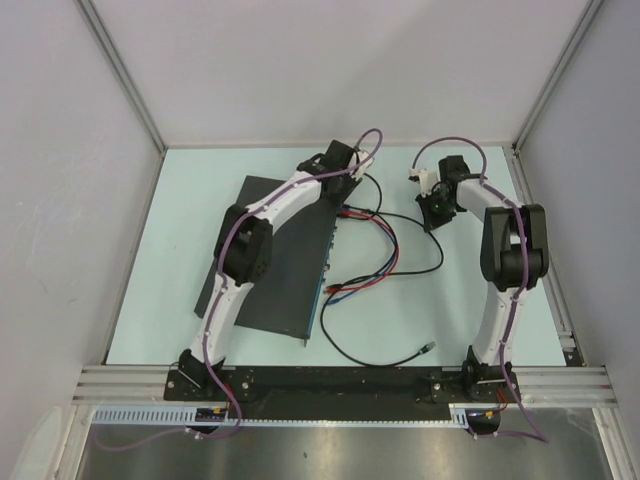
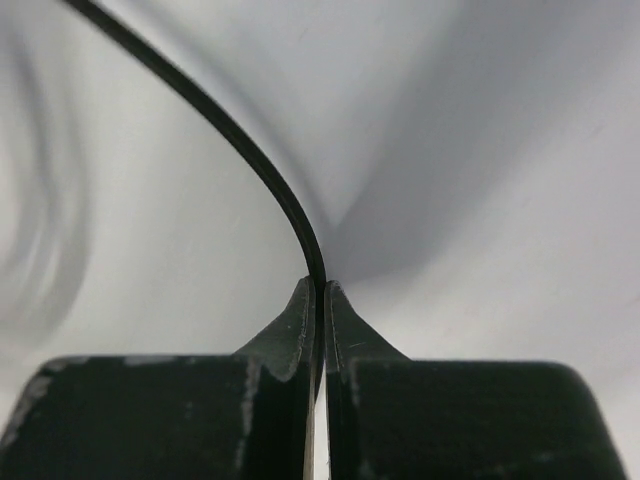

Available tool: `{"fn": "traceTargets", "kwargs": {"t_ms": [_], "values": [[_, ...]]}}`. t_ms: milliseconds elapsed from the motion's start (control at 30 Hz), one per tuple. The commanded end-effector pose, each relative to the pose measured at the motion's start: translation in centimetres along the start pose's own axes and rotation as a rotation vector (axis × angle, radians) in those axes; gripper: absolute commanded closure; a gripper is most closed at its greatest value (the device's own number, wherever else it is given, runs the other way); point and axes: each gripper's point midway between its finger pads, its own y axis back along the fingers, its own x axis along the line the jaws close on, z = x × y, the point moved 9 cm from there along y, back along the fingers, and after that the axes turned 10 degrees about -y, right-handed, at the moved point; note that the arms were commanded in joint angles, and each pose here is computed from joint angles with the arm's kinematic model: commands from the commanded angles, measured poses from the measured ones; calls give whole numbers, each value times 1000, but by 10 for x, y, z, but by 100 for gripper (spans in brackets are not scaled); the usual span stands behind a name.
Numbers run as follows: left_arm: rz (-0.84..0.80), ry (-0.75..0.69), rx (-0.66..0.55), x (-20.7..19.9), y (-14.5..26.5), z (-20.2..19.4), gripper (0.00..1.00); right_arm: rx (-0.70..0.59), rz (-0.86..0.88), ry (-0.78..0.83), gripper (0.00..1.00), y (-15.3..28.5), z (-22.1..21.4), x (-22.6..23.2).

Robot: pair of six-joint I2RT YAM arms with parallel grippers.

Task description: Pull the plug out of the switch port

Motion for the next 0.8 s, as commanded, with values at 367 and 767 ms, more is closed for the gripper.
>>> {"fn": "traceTargets", "kwargs": {"t_ms": [367,767], "values": [[-106,89,-51,32,71,7,31,-197,-397,53,100,115,20,-86],[-102,124,-56,46,80,2,15,-410,-784,-352,100,139,84,-180]]}}
